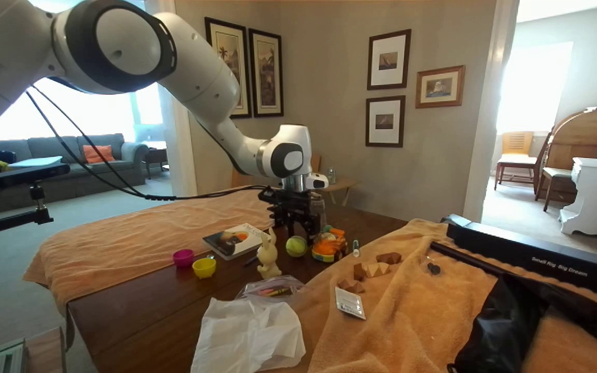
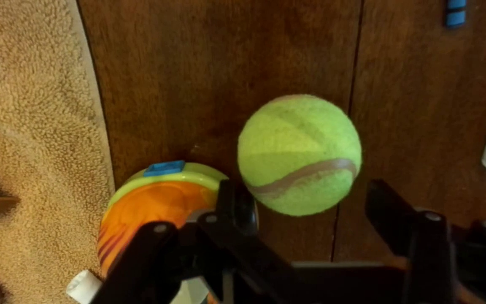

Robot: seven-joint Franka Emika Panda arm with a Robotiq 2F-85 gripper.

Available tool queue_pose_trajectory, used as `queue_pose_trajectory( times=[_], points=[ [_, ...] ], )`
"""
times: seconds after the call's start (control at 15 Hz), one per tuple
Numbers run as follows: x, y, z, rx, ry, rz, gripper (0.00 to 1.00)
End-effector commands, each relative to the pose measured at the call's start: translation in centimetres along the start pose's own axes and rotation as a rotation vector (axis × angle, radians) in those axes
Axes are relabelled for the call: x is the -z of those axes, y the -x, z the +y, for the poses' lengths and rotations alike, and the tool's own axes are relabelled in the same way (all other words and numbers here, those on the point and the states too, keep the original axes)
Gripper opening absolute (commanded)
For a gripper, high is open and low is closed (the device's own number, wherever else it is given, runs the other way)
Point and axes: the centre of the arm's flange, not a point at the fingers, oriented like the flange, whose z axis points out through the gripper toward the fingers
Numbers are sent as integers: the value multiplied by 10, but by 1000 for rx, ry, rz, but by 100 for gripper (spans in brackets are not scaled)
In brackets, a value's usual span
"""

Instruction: Move the green ball forward

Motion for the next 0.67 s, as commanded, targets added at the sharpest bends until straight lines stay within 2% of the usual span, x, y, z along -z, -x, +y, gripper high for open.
queue_pose_trajectory(
  times=[0.0,0.53,0.6],
  points=[
    [7,1,-4,15,2,1,100],
    [0,5,-6,0,9,-78,100],
    [-1,6,-6,1,12,-83,75]
  ],
)
